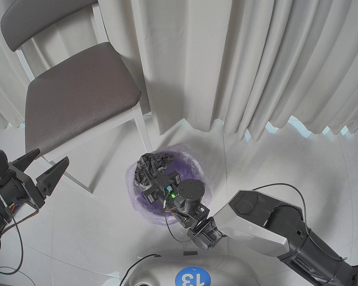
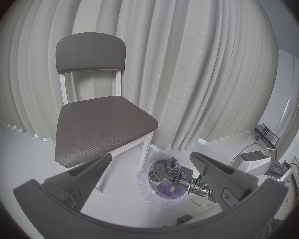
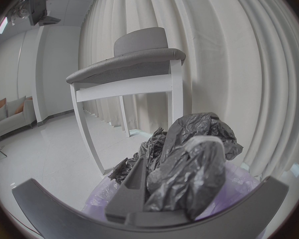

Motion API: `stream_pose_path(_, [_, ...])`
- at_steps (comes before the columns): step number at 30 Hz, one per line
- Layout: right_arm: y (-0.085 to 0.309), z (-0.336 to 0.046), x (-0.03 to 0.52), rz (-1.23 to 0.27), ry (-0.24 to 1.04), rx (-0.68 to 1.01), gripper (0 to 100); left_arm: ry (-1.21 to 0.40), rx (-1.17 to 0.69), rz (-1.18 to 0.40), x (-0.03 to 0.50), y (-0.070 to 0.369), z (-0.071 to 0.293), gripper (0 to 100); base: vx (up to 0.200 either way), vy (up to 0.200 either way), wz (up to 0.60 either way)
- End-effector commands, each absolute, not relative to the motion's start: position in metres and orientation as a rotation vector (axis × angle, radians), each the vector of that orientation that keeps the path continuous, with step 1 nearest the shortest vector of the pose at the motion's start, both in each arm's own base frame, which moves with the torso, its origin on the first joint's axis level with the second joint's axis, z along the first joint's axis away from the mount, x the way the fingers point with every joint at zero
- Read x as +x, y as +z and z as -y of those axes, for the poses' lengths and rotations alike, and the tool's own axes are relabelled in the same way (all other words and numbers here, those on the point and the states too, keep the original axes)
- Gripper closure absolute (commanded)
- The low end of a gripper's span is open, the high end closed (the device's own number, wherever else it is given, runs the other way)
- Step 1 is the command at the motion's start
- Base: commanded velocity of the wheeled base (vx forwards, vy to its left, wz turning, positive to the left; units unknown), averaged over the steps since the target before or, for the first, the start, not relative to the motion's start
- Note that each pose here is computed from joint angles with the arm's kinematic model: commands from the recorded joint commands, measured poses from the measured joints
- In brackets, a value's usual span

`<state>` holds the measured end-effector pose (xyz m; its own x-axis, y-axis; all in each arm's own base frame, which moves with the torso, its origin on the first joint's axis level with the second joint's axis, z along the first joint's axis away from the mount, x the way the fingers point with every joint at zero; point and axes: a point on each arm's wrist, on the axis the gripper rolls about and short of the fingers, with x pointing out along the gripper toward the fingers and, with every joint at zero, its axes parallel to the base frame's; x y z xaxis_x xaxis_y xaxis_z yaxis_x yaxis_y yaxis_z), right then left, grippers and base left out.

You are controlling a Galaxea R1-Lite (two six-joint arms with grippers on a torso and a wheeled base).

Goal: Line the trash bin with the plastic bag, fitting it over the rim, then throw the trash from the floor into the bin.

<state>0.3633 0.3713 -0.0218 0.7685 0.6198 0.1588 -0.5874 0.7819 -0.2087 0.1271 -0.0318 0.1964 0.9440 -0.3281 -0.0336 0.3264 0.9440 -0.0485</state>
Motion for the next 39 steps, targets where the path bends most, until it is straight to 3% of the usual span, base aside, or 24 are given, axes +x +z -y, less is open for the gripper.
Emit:
stream_pose_path(1, [-0.022,-0.372,0.363,0.227,0.66,-0.15,100,-0.333,-0.043,-0.045,0.128,0.196,0.032,0,0.0,0.0,0.0])
stream_pose_path(24, [-0.02,-0.321,0.357,0.184,0.592,-0.165,100,-0.333,-0.037,-0.053,0.127,0.193,0.032,0,0.0,0.0,0.0])
stream_pose_path(39, [-0.02,-0.319,0.356,0.179,0.594,-0.138,100,-0.335,-0.035,-0.056,0.127,0.193,0.032,0,0.0,0.0,0.0])
